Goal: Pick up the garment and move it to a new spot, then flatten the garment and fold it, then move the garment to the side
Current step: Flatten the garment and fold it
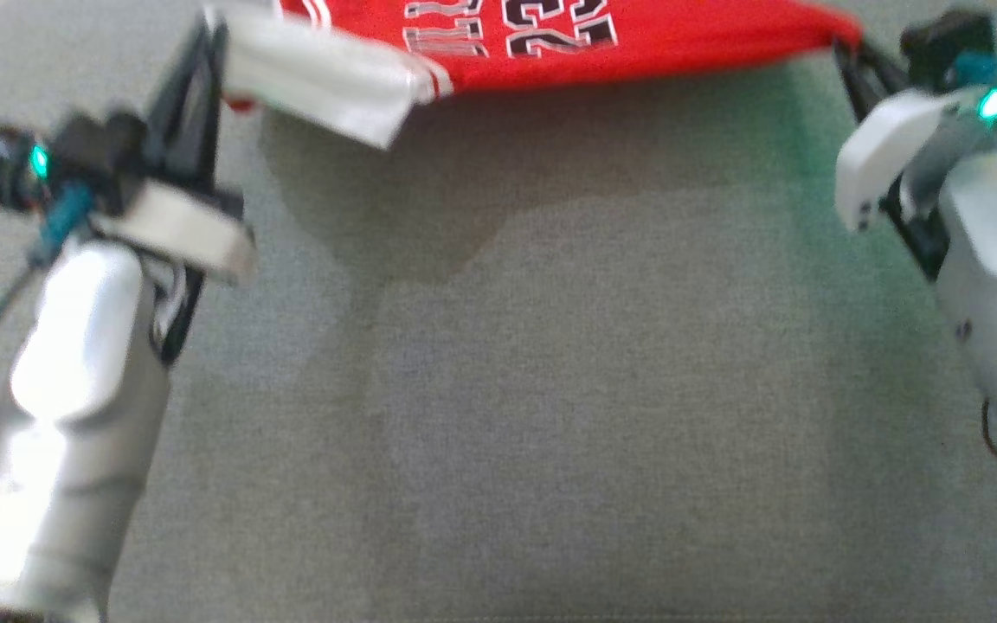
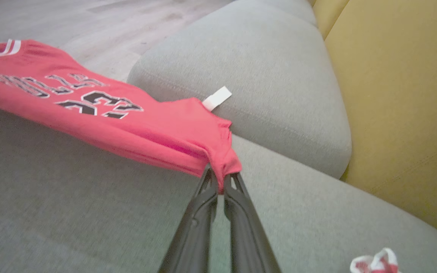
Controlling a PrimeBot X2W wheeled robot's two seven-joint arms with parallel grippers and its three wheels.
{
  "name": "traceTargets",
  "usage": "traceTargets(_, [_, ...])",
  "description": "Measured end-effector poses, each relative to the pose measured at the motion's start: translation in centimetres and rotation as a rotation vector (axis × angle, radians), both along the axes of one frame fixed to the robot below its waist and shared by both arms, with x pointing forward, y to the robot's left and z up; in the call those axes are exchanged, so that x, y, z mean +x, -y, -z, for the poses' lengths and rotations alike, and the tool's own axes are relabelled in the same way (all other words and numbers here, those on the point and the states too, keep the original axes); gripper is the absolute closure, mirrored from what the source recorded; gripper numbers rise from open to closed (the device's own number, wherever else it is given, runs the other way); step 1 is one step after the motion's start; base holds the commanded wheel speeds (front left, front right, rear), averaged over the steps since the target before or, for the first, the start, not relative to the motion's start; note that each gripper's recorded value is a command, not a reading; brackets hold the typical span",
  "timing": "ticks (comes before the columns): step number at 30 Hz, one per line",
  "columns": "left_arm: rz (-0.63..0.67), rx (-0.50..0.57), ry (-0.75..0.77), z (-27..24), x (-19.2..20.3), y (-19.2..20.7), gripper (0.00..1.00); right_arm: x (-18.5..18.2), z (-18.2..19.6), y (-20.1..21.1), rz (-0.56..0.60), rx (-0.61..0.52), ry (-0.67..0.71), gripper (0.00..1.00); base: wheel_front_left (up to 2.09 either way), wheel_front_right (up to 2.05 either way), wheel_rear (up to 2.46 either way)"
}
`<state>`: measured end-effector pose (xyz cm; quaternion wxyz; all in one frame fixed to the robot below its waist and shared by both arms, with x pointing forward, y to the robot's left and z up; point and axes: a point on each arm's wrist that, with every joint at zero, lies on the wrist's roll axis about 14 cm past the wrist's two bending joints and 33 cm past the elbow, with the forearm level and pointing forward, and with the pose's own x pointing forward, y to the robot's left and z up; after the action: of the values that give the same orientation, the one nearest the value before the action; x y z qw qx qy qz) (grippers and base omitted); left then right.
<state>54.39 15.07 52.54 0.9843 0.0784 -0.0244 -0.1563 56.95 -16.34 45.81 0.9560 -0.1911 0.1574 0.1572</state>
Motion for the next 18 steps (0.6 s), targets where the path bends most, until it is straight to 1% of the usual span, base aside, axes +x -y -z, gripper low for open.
traceTargets(5, [0.004, 0.05, -0.075, 2.8, -4.2, -1.5, 1.0, -3.9, 2.5, -0.4, -0.02, -0.018, -0.142, 1.0, 0.0, 0.0, 0.0])
traceTargets(7, [0.011, 0.069, -0.1, 3.3, -5.6, -1.8, 1.0, -5.2, 2.9, -0.1, -0.03, -0.026, -0.18, 1.0, 0.0, 0.0, 0.0])
traceTargets(12, [0.048, 0.095, -0.154, 3.7, -9.0, -1.8, 1.0, -7.5, 2.2, 0.8, -0.021, 0.011, -0.246, 1.0, 0.0, 0.0, 0.0])
traceTargets(18, [0.11, 0.117, -0.236, 4.6, -13.6, -1.0, 1.0, -12.3, 3.9, 0.6, -0.051, 0.052, -0.403, 1.0, 0.0, 0.0, 0.0])
